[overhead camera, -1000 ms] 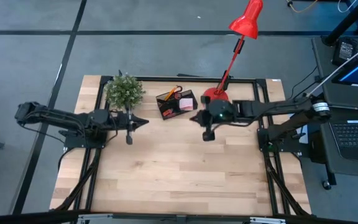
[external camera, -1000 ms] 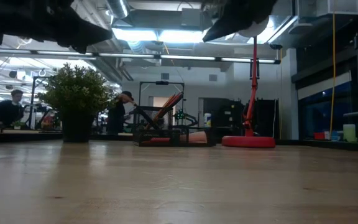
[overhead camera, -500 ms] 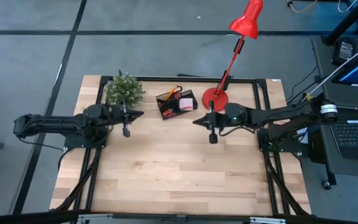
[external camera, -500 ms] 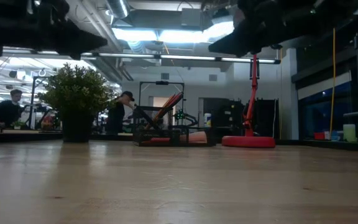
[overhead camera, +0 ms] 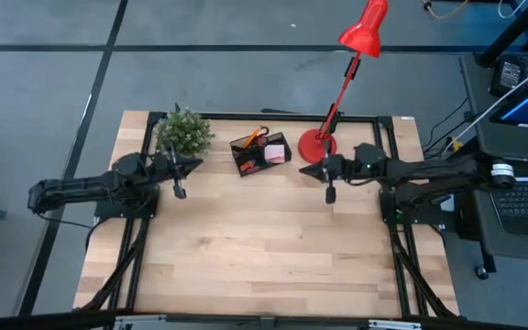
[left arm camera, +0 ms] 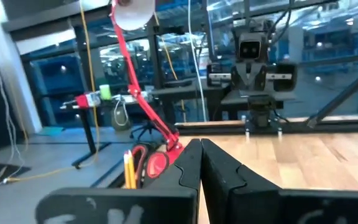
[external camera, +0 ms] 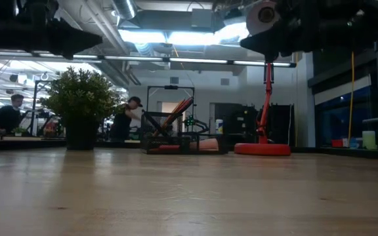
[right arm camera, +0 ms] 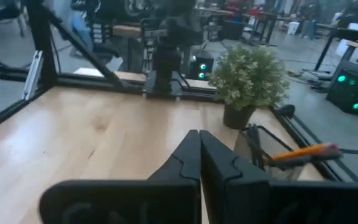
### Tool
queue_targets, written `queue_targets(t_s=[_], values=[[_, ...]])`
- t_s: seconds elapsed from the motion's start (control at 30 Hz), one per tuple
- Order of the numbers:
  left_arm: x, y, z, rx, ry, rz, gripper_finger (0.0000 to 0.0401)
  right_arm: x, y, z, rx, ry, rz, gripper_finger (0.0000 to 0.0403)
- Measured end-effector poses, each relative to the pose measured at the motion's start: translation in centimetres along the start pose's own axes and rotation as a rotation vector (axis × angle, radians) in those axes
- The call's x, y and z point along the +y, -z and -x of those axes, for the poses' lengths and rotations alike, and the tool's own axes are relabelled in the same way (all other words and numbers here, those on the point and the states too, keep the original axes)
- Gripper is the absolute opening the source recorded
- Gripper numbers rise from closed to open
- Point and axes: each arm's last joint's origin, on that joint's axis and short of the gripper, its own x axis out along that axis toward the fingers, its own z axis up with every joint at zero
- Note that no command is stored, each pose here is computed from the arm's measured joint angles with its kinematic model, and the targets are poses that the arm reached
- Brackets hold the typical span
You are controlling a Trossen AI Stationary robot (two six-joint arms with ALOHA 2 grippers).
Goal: Pick and place office supplies into organizer
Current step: Return to Home Position
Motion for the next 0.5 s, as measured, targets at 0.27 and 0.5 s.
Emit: queue_targets(t_s=[0.27,0.5], values=[[0.0,2.1,0.9,-0.025,-0.06,0.019,0.0002,-0.8,1.3,2.1,-0.033,0.067,0.0,0.0001],[-0.1,2.8,1.1,0.052,-0.051,0.027,0.0002,-0.9,2.7,4.5,-0.061,0.051,-0.048,0.0001]])
